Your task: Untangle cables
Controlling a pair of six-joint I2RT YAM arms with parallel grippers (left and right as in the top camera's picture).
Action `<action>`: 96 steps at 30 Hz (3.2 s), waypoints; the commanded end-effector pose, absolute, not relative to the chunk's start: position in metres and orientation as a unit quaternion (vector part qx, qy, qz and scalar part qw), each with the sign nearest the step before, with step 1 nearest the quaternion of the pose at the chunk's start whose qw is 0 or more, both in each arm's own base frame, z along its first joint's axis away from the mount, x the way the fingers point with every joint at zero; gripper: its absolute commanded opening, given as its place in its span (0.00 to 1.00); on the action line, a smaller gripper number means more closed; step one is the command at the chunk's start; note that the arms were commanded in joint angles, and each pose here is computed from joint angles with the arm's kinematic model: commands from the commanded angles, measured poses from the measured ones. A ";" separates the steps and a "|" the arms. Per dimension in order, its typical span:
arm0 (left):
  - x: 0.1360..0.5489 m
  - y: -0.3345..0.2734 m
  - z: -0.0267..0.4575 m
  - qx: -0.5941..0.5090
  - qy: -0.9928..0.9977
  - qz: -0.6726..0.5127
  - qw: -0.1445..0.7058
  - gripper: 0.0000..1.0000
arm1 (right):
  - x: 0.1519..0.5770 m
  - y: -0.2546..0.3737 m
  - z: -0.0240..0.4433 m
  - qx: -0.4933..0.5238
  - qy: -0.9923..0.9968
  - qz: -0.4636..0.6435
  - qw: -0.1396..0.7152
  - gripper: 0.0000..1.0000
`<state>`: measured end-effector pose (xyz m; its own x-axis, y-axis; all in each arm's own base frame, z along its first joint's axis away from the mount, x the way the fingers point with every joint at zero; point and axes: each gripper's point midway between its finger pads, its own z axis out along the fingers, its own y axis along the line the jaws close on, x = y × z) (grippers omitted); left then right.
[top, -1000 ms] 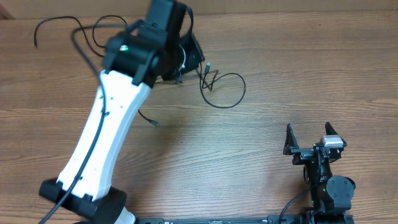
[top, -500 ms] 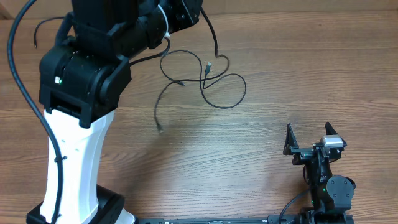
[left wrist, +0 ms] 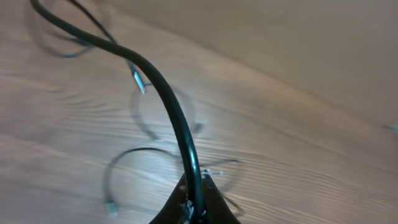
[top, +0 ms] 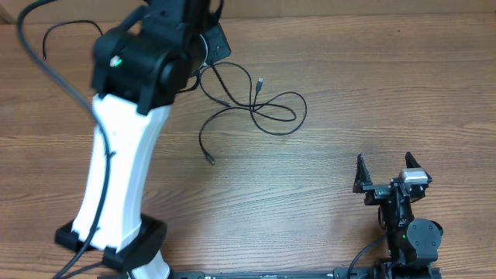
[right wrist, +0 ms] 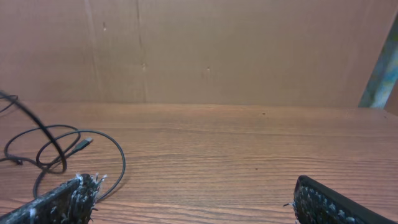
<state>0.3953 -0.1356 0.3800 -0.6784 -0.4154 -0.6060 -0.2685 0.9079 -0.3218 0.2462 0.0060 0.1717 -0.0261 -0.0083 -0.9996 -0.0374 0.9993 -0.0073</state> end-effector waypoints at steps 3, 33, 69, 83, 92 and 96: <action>0.411 -0.122 0.338 -0.186 0.927 -0.004 0.327 0.04 | 0.246 0.007 0.170 -0.016 0.715 0.012 0.699 1.00; 0.367 -0.218 0.204 0.156 0.984 -0.080 0.039 0.66 | 0.246 0.007 0.170 -0.016 0.715 0.012 0.699 1.00; 0.293 -0.236 0.034 0.302 0.952 0.012 -0.049 0.69 | 0.246 0.007 0.170 -0.016 0.715 0.012 0.699 1.00; 0.290 -0.229 0.020 0.300 0.952 0.023 -0.050 0.04 | 0.246 0.007 0.170 -0.016 0.715 0.012 0.698 1.00; 0.331 -0.264 0.156 0.260 0.964 -0.020 0.043 0.04 | 0.246 0.007 0.170 -0.016 0.715 0.012 0.698 1.00; 0.348 -0.284 0.249 0.252 0.952 -0.084 0.153 0.04 | 0.246 0.007 0.170 -0.016 0.715 0.012 0.699 1.00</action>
